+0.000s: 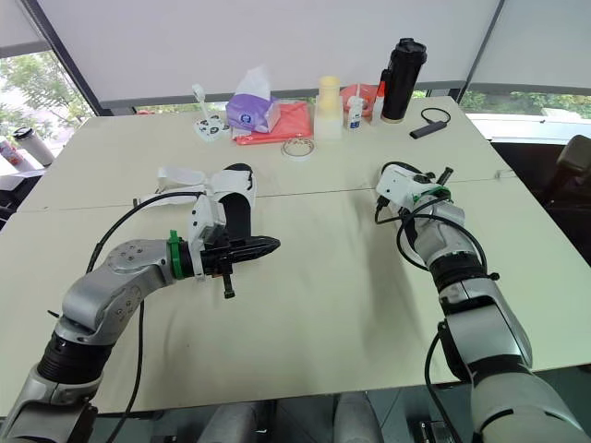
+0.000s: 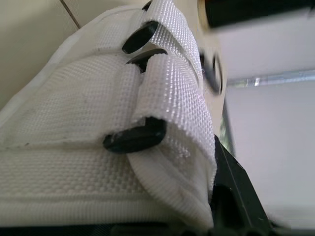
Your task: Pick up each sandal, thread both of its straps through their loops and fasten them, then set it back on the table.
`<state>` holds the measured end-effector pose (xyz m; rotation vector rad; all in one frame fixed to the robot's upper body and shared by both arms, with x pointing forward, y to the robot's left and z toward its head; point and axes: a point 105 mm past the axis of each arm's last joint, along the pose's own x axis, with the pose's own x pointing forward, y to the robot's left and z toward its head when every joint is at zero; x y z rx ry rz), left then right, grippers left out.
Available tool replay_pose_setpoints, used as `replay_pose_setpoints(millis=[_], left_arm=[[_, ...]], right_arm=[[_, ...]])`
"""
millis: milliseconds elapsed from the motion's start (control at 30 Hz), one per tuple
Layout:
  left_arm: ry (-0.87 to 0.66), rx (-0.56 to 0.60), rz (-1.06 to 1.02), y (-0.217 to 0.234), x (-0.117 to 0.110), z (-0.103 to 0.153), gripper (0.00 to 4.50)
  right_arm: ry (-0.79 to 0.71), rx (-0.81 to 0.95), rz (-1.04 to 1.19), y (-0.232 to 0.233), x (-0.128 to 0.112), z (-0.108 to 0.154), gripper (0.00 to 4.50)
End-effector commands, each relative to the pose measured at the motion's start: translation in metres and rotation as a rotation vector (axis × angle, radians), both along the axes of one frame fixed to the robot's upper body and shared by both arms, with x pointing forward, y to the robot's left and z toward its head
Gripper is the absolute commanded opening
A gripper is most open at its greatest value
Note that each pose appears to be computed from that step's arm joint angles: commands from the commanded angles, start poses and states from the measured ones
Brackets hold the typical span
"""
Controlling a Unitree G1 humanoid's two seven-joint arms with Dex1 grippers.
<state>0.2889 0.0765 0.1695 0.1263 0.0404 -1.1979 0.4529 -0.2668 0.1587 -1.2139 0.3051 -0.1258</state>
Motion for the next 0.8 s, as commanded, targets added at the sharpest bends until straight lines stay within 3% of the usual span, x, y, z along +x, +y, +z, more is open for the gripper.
replay_pose_setpoints(millis=[33,133,433,600,733,800], left_arm=[[-0.053,-0.014,-0.008,-0.003,-0.005,0.010,0.00],[-0.053,-0.013,-0.005,-0.003,-0.005,0.010,0.00],[-0.051,-0.004,-0.003,-0.003,-0.005,0.009,0.00],[-0.050,-0.004,-0.003,-0.003,-0.005,0.009,0.00],[-0.073,-0.007,0.025,-0.001,0.000,0.013,0.00],[-0.078,-0.007,0.032,0.000,0.001,0.013,0.00]], right_arm=[[-0.108,0.043,-0.024,0.002,0.008,0.030,0.02],[-0.079,0.058,-0.022,0.005,0.009,0.024,0.02],[-0.007,0.018,-0.011,0.006,0.006,0.014,4.46],[0.031,-0.004,0.048,0.010,-0.006,0.023,4.46],[0.209,0.160,0.181,0.017,-0.072,0.028,4.46],[0.241,0.177,0.197,0.018,-0.089,0.029,4.46]])
